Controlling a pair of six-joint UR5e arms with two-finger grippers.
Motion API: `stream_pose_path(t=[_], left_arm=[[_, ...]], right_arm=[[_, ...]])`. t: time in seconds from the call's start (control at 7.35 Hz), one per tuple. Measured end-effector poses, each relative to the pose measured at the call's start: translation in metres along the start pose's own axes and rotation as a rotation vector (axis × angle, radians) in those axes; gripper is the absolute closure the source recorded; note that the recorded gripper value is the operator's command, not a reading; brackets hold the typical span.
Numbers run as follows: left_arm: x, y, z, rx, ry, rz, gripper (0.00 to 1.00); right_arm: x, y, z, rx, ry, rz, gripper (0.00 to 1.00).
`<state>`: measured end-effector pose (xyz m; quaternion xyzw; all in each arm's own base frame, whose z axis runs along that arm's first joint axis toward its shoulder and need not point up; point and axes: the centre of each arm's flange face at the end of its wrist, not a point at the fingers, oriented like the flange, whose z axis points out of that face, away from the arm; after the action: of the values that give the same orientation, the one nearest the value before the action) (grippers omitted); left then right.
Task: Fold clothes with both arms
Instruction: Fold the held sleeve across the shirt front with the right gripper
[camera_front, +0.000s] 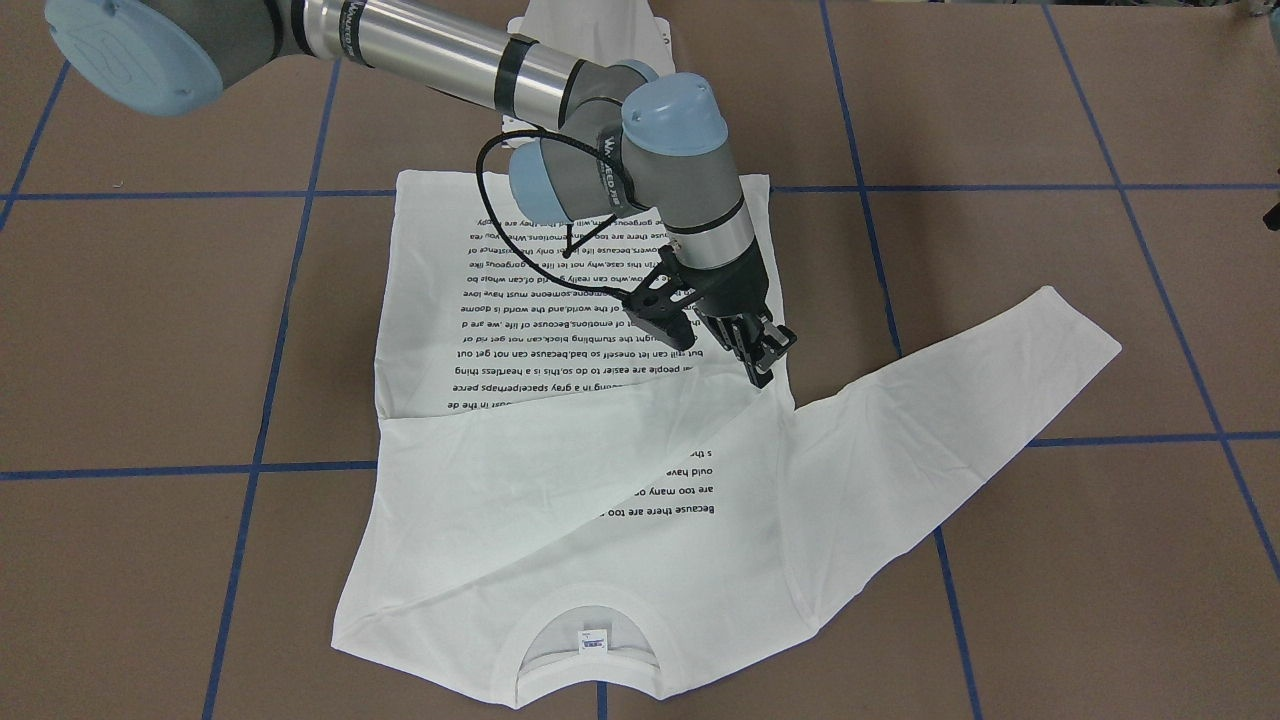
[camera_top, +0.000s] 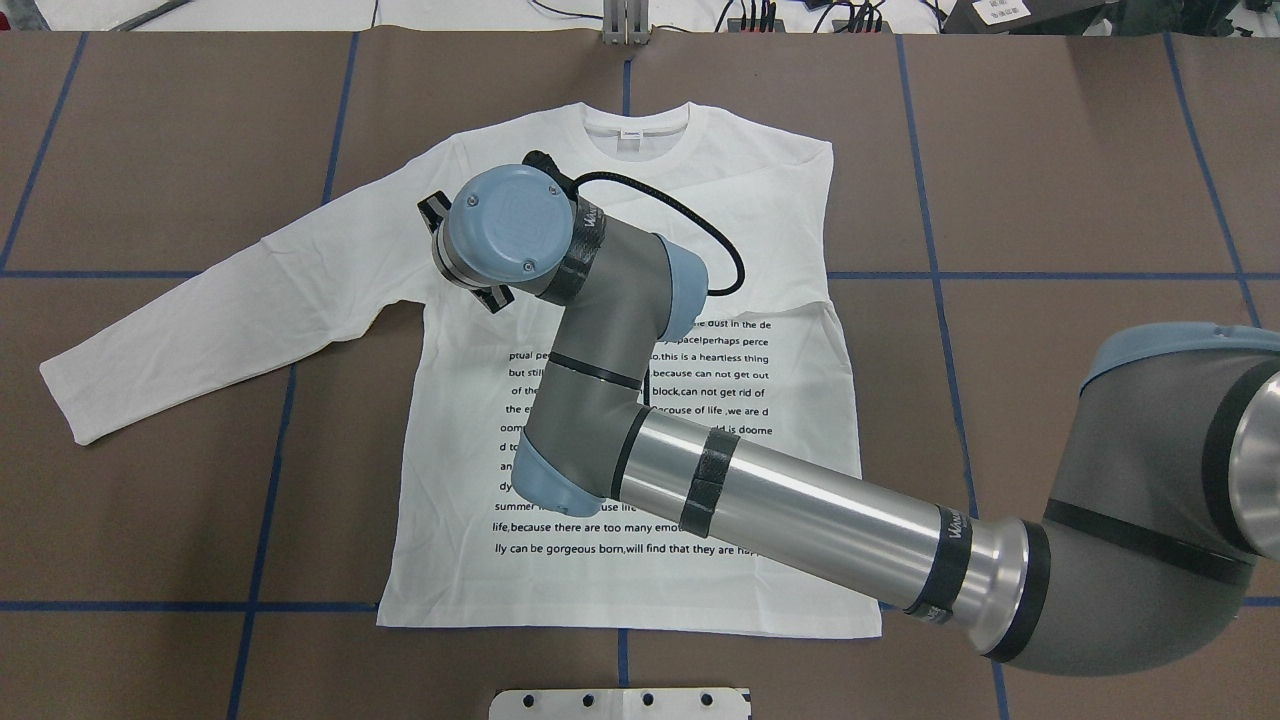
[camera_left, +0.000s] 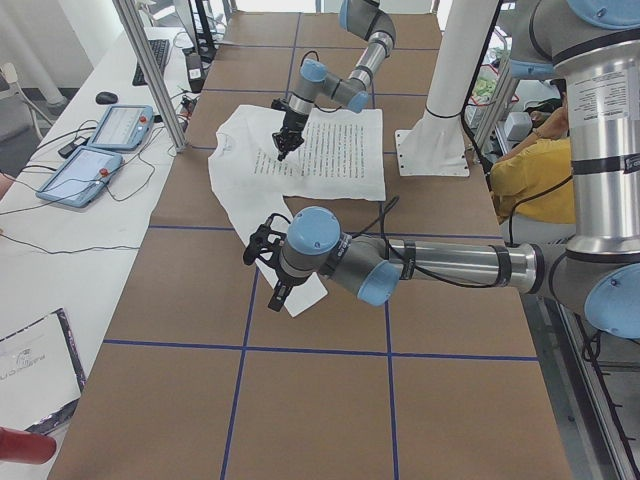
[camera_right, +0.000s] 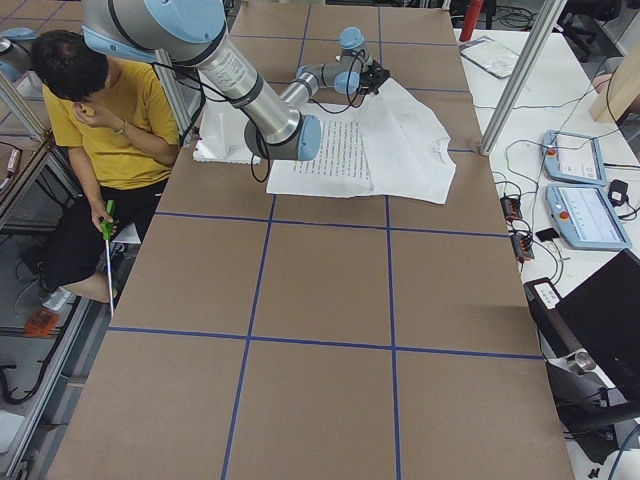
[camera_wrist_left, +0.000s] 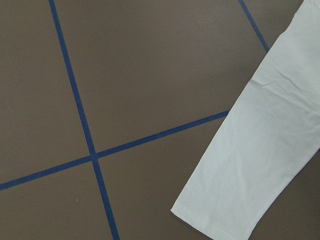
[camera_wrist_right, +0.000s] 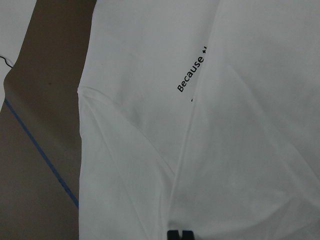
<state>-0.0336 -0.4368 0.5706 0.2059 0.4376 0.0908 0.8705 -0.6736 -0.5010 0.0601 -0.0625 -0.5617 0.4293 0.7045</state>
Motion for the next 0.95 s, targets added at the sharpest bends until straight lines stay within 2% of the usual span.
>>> stream_pose_path(t=[0.27, 0.41, 0.68, 0.82, 0.95], left_arm=[[0.0, 0.0, 0.001, -0.002, 0.001, 0.0, 0.0], [0.0, 0.0, 0.002, -0.003, 0.001, 0.0, 0.0], [0.0, 0.001, 0.002, -0.005, 0.002, -0.001, 0.0], [0.0, 0.001, 0.003, -0.006, 0.002, -0.003, 0.0], [0.0, 0.001, 0.004, -0.009, 0.003, -0.016, 0.0]], right_arm=[[-0.008, 0.004, 0.0, 0.015, -0.013, 0.0, 1.0], [-0.013, 0.005, 0.002, 0.03, -0.02, 0.001, 0.88], [-0.018, 0.006, 0.005, 0.056, -0.033, 0.001, 0.41], [-0.02, 0.005, 0.007, 0.061, -0.045, 0.012, 0.21], [-0.022, 0.003, 0.012, 0.068, -0.069, 0.042, 0.05]])
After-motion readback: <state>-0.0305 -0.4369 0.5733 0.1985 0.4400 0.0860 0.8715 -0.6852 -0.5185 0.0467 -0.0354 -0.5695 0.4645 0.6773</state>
